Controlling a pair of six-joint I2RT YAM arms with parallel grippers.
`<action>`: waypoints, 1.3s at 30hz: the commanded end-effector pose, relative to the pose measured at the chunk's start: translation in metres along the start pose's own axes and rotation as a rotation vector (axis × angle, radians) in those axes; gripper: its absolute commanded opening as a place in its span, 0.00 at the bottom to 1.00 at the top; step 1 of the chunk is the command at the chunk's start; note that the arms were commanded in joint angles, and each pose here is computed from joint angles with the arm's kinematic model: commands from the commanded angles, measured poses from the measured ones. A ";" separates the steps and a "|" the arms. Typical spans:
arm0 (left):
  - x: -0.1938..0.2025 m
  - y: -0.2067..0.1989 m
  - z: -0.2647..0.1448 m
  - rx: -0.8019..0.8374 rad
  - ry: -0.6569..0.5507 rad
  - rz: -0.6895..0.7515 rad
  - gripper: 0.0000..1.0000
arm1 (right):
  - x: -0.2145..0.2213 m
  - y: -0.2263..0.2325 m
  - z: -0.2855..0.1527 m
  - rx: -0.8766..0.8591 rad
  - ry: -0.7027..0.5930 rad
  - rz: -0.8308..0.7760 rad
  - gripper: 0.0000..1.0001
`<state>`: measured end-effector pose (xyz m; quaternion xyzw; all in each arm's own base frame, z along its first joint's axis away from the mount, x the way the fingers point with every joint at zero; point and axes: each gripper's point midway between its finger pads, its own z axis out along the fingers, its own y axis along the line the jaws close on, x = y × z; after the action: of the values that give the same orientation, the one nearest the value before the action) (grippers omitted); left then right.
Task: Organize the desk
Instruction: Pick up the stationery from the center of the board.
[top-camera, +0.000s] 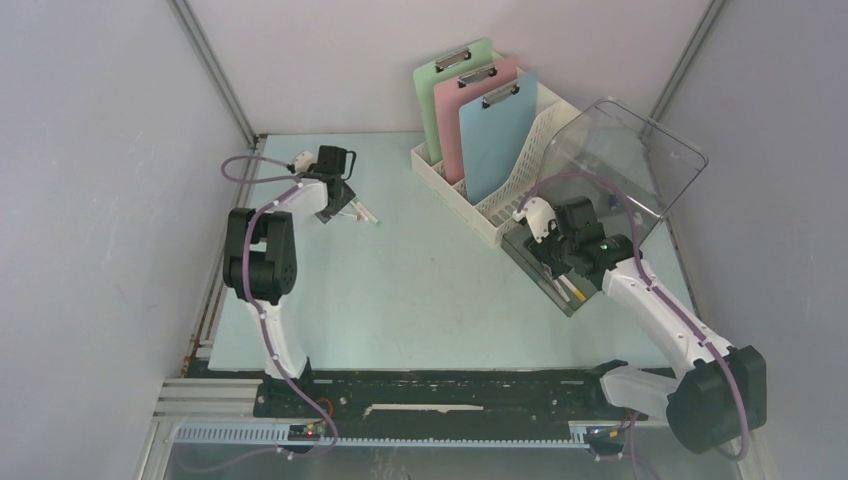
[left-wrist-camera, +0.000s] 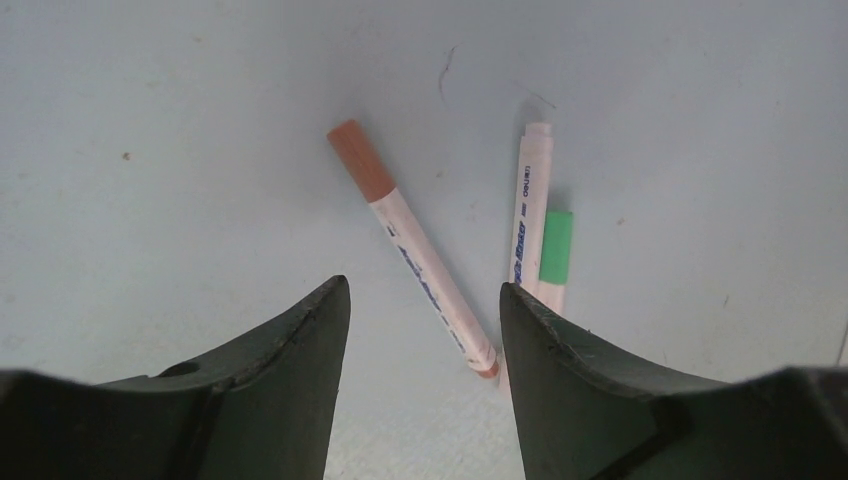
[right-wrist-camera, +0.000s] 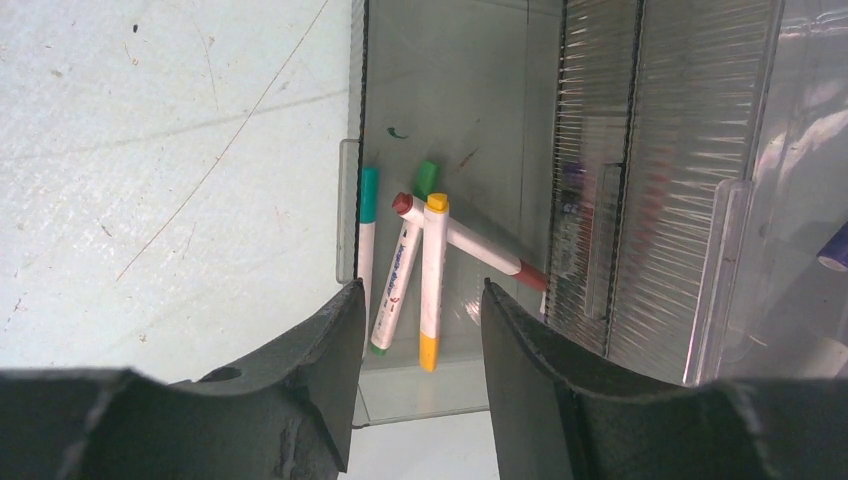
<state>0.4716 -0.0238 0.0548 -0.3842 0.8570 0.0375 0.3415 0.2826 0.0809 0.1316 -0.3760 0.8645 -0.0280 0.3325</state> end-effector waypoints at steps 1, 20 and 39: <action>-0.006 -0.006 0.009 -0.026 0.018 0.009 0.63 | -0.004 0.001 -0.006 0.000 -0.023 -0.013 0.53; -0.004 -0.011 0.026 -0.061 0.097 0.038 0.58 | -0.011 0.009 -0.012 -0.032 -0.061 -0.027 0.53; 0.022 -0.020 0.034 0.009 0.191 0.069 0.21 | -0.017 0.009 -0.021 -0.032 -0.102 -0.033 0.53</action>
<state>0.4980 -0.0342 0.0223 -0.3684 0.8898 0.0262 0.2682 0.2732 0.0912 0.1434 -0.3907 0.8513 -0.0040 0.3502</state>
